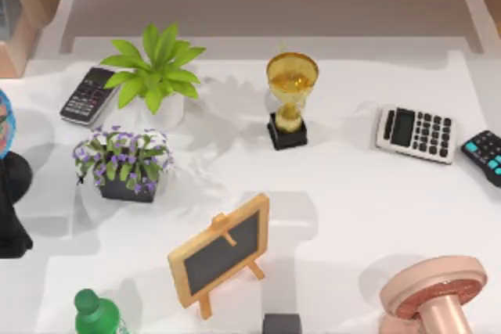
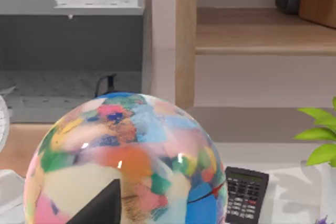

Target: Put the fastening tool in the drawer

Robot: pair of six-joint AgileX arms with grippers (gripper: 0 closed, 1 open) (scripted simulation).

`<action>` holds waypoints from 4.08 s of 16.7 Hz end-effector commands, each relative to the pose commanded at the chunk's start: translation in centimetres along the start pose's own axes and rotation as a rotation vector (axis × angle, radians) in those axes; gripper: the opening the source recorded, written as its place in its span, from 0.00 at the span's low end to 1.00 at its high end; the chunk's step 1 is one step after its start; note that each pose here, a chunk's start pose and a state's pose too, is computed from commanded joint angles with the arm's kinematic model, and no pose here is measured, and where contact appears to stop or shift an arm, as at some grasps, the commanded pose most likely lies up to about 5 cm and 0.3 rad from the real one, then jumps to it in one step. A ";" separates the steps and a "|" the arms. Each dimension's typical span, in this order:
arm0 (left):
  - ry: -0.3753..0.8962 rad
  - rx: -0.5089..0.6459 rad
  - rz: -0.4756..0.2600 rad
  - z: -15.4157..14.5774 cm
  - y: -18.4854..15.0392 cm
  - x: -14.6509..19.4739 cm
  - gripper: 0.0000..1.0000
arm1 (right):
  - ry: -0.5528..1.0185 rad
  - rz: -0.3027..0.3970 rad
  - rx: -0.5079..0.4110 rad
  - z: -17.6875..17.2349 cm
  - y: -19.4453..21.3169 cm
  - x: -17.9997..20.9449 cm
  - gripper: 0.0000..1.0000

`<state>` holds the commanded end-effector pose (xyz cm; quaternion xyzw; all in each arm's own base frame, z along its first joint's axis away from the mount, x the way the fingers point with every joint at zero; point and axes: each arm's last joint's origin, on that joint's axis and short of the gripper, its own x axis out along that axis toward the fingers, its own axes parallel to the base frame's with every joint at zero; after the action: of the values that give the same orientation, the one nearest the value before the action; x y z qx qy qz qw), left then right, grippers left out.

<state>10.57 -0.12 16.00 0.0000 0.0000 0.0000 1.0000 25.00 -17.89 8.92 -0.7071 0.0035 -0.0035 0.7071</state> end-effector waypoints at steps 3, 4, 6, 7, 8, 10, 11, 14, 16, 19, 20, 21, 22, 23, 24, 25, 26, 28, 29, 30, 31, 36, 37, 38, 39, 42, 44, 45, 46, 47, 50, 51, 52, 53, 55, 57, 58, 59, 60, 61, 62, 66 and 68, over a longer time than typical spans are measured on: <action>0.000 0.000 0.000 0.0 0.0 0.0 1.00 | 0.000 0.000 0.000 0.0 0.0 0.0 0.10; 0.000 0.000 0.000 0.0 0.0 0.0 1.00 | 0.000 0.000 0.000 0.0 0.0 0.0 0.02; 0.000 0.000 0.000 0.0 0.0 0.0 1.00 | 0.000 0.000 0.000 0.0 0.0 0.0 0.00; 0.000 0.000 0.000 0.0 0.0 0.0 1.00 | 0.000 0.000 0.000 0.0 0.0 0.0 0.00; 0.000 0.000 0.000 0.0 0.0 0.0 1.00 | 0.000 0.000 0.000 0.0 0.0 0.0 0.00; 0.000 0.000 0.000 0.0 0.0 0.0 1.00 | 0.000 0.000 0.000 0.0 0.0 0.0 0.00; 0.000 0.000 0.000 0.0 0.0 0.0 1.00 | 0.000 0.000 0.000 0.0 0.0 0.0 0.00; 0.000 0.000 0.000 0.0 0.0 0.0 1.00 | 0.002 0.005 0.005 0.0 0.1 0.0 0.00; 0.000 0.000 0.000 0.0 0.0 0.0 1.00 | 0.002 0.008 0.008 0.0 0.2 0.9 0.00; 0.000 0.000 0.000 0.0 0.0 0.0 1.00 | 0.003 0.004 0.005 -0.2 0.1 2.6 0.00; 0.000 0.000 0.000 0.0 0.0 0.0 1.00 | 0.002 0.003 0.005 -0.2 0.1 3.1 0.00; 0.000 0.000 0.000 0.0 0.0 0.0 1.00 | 0.002 0.006 0.006 -0.2 0.2 3.6 0.00; 0.000 0.000 0.000 0.0 0.0 0.0 1.00 | 0.003 0.005 0.006 -0.2 0.2 4.1 0.00; 0.000 0.000 0.000 0.0 0.0 0.0 1.00 | 0.003 0.000 0.003 -0.3 0.0 4.7 0.00; 0.000 0.000 0.000 0.0 0.0 0.0 1.00 | 0.003 -0.001 0.002 -0.2 0.0 5.5 0.00; 0.000 0.000 0.000 0.0 0.0 0.0 1.00 | 0.003 0.002 0.004 -0.1 0.0 6.0 0.00; 0.000 0.000 0.000 0.0 0.0 0.0 1.00 | 0.002 0.004 0.005 0.0 0.1 6.3 0.00; 0.000 0.000 0.000 0.0 0.0 0.0 1.00 | 0.002 0.004 0.005 0.0 0.1 6.3 0.00; 0.000 0.000 0.000 0.0 0.0 0.0 1.00 | 0.008 0.006 0.008 -0.2 0.1 6.1 0.00; 0.000 0.000 0.000 0.0 0.0 0.0 1.00 | 0.006 0.009 0.009 -0.1 0.2 6.2 0.00; 0.000 0.000 0.000 0.0 0.0 0.0 1.00 | 0.003 0.017 0.014 0.0 0.4 6.6 0.00; 0.000 0.000 0.000 0.0 0.0 0.0 1.00 | 0.009 -0.014 -0.003 -0.7 -0.4 10.9 0.00; 0.000 0.000 0.000 0.0 0.0 0.0 1.00 | 0.012 -0.006 0.001 -0.6 -0.3 11.6 0.00; 0.000 0.000 0.000 0.0 0.0 0.0 1.00 | 0.010 0.002 0.006 -0.3 0.0 12.2 0.00; 0.000 0.000 0.000 0.0 0.0 0.0 1.00 | 0.008 0.006 0.008 -0.2 0.1 12.4 0.00; 0.000 0.000 0.000 0.0 0.0 0.0 1.00 | 0.013 0.009 0.012 -0.4 0.1 12.2 0.00; 0.000 0.000 0.000 0.0 0.0 0.0 1.00 | 0.008 0.012 0.011 -0.3 0.3 12.6 0.00; 0.000 0.000 0.000 0.0 0.0 0.0 1.00 | 0.007 0.013 0.011 -0.3 0.3 13.2 0.00; 0.000 0.000 0.000 0.0 0.0 0.0 1.00 | 0.008 0.012 0.010 -0.4 0.3 14.0 0.00; 0.000 0.000 0.000 0.0 0.0 0.0 1.00 | 0.010 0.008 0.010 -0.5 0.2 14.8 0.00; 0.000 0.000 0.000 0.0 0.0 0.0 1.00 | 0.013 0.001 0.009 -0.5 0.0 17.5 0.00; 0.000 0.000 0.000 0.0 0.0 0.0 1.00 | 0.013 0.005 0.010 -0.5 0.1 18.1 0.00; 0.000 0.000 0.000 0.0 0.0 0.0 1.00 | 0.013 0.008 0.011 -0.4 0.1 18.4 0.00; 0.000 0.000 0.000 0.0 0.0 0.0 1.00 | 0.013 0.009 0.012 -0.4 0.1 18.5 0.00; 0.000 0.000 0.000 0.0 0.0 0.0 1.00 | 0.013 0.009 0.012 -0.4 0.1 18.5 0.00; 0.000 0.000 0.000 0.0 0.0 0.0 1.00 | 0.013 0.009 0.012 -0.4 0.1 18.5 0.08; 0.000 0.000 0.000 0.0 0.0 0.0 1.00 | 0.013 0.009 0.012 -0.4 0.1 18.5 0.15; 0.000 0.000 0.000 0.0 0.0 0.0 1.00 | 0.013 0.009 0.012 -0.4 0.1 18.5 0.23; 0.000 0.000 0.000 0.0 0.0 0.0 1.00 | 0.013 0.009 0.012 -0.4 0.1 18.5 0.30; 0.000 0.000 0.000 0.0 0.0 0.0 1.00 | 0.013 0.009 0.012 -0.4 0.1 18.5 0.38; 0.000 0.000 0.000 0.0 0.0 0.0 1.00 | 0.013 0.009 0.012 -0.4 0.1 18.5 0.45; 0.000 0.000 0.000 0.0 0.0 0.0 1.00 | 0.013 0.009 0.012 -0.4 0.1 18.5 0.75; 0.000 0.000 0.000 0.0 0.0 0.0 1.00 | 0.013 0.009 0.012 -0.4 0.1 18.5 0.90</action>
<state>10.57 -0.12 16.00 0.0000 0.0000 0.0000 1.0000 43.53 -18.45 8.79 -0.7028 0.0112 -0.0049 0.7112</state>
